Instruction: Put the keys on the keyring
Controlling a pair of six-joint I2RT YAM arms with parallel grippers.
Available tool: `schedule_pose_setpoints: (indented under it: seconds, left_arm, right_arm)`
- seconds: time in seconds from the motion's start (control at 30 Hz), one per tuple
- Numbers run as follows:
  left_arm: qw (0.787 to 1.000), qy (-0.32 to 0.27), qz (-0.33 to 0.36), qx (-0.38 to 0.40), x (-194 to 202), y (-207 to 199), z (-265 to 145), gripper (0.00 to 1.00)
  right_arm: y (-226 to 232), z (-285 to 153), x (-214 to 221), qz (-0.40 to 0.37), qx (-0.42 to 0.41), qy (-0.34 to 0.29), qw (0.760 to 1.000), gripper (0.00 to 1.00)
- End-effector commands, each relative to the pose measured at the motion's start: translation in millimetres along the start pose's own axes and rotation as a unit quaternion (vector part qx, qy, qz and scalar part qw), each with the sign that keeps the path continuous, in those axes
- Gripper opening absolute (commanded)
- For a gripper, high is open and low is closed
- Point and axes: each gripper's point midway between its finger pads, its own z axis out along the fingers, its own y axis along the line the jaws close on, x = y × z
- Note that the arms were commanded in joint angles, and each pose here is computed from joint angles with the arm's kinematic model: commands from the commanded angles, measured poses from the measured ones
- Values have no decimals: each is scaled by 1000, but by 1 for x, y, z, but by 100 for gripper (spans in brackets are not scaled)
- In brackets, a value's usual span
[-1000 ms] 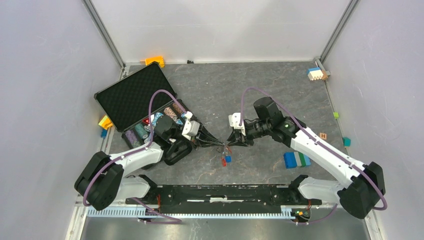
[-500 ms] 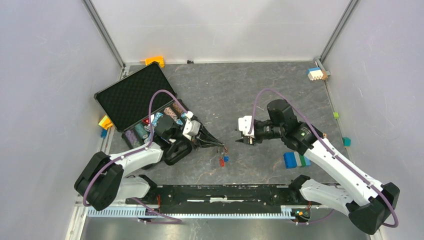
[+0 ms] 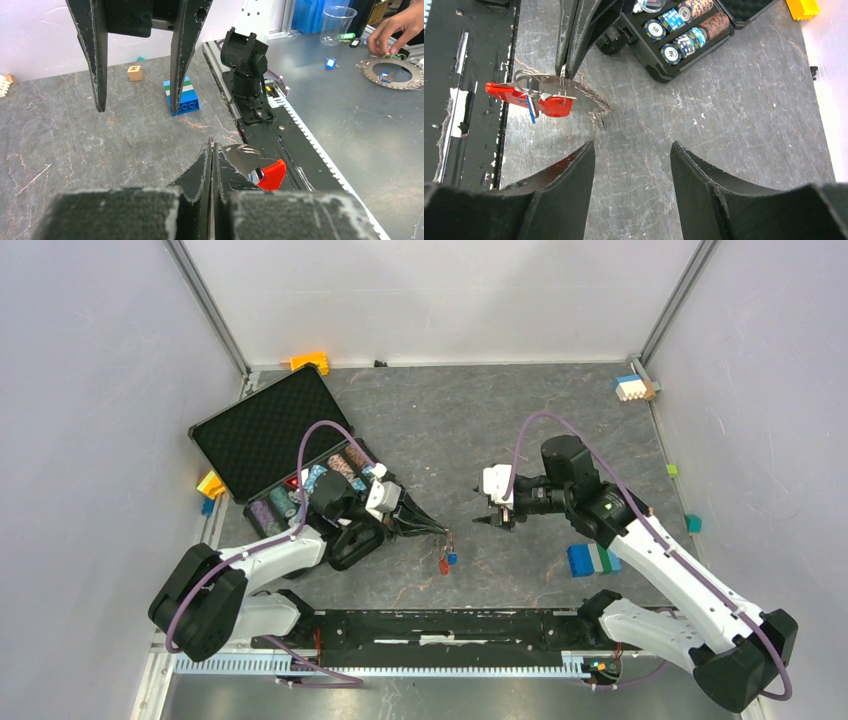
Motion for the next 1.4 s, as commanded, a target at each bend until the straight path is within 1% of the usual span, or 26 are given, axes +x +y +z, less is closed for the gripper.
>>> schedule_pose_setpoints:
  seconds: [0.0,0.1,0.2,0.33,0.5,0.67,0.93,1.07,1.2,1.37]
  left_arm:
    - [999,-23,45,-10,-22,4,-2,2]
    - [998,-30,44,-14,-26,5,-2,2]
    - [998,-41,41,-22,-31,5,-2,2]
    - [997,-53,42,-31,-35,6,-3,2]
    - [997,-53,41,-36,-32,7,-4,2]
    - [996,-57,46,-45,-33,9,-4,2]
    - [994,-72,46,-71,-35,15,-6,2]
    - [994,-75,32,-70,-32,15,-5,2]
    - [994,-80,28,-68,-31,16,-5,2]
    - [994,-81,28,-71,-31,17,-5,2]
  right_arm:
    - [5,3,-17,-11,-18,-54,998,62]
    - [11,8,-20,-13,-41,-72,996,59]
    - [18,12,-24,-13,-68,-90,994,54]
    - [22,16,-26,-13,-90,-102,991,52]
    - [19,16,-30,-15,-87,-107,990,51]
    - [19,15,-36,-11,-91,-117,989,43]
    - [18,17,-41,7,-90,-133,987,35]
    - [14,20,-44,14,-88,-136,987,32]
    - [17,24,-44,17,-99,-137,985,32]
    - [20,28,-43,21,-106,-137,985,28]
